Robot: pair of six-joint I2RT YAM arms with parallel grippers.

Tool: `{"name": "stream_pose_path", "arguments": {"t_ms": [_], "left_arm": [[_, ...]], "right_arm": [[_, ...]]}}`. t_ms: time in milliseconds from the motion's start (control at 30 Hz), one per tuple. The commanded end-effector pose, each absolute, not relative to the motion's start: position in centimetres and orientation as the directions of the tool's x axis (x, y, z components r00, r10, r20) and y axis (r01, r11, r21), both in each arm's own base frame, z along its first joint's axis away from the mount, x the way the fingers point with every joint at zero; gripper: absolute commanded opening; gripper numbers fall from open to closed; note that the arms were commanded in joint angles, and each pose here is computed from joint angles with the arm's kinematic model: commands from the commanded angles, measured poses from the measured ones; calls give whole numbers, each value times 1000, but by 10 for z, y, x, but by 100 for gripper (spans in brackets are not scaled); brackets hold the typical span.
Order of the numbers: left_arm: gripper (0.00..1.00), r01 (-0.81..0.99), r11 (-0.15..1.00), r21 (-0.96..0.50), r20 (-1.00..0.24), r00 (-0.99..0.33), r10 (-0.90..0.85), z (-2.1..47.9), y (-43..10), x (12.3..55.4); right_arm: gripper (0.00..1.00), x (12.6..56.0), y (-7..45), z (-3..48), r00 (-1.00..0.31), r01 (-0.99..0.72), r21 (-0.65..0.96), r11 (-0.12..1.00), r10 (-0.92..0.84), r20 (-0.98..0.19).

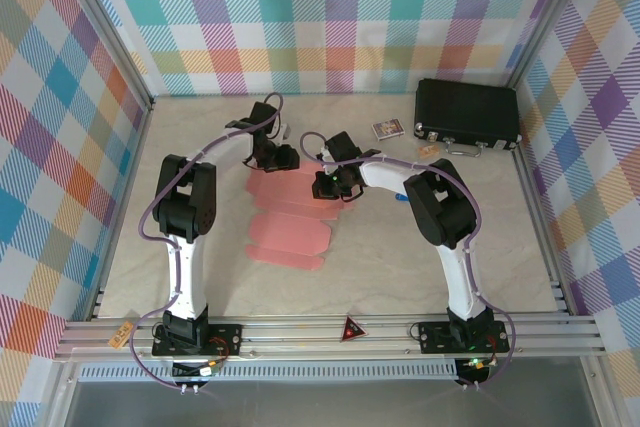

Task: Fold the paper box

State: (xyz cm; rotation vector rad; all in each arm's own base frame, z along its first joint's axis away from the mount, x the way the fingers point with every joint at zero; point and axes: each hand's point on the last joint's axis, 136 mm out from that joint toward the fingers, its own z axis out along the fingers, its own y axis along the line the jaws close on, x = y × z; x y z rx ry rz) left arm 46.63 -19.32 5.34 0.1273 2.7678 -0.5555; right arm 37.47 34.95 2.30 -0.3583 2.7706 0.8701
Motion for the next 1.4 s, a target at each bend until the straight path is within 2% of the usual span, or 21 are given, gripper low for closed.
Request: {"name": "stream_pose_path", "arguments": {"t_ms": [0, 267, 367, 500, 600, 933, 1367], "left_arm": [[41, 161, 926, -341, -384, -923, 19, 78, -191, 469], [42, 108, 948, -301, -520, -852, -67, 125, -168, 455], [32, 109, 936, -334, -516, -852, -85, 123, -171, 436], [7, 95, 917, -387, -455, -885, -101, 105, -181, 408], [1, 88, 913, -399, -420, -902, -96, 89, -192, 390], [0, -37, 906, -421, -344, -918, -197, 39, -210, 361], [0, -131, 908, -398, -278, -926, -256, 6, -208, 345]], "right_arm": [[3, 360, 338, -5, -961, -261, 478, 839, -182, -206], [6, 378, 336, 43, -942, -287, 497, 819, -148, -301], [8, 388, 332, 64, -935, -289, 515, 807, -122, -334], [12, 406, 321, 82, -931, -279, 544, 791, -84, -356], [18, 418, 309, 89, -930, -259, 542, 799, -56, -362], [39, 446, 271, 76, -935, -113, 391, 914, 35, -352], [40, 453, 270, 54, -953, -61, 355, 933, 50, -298]]}}
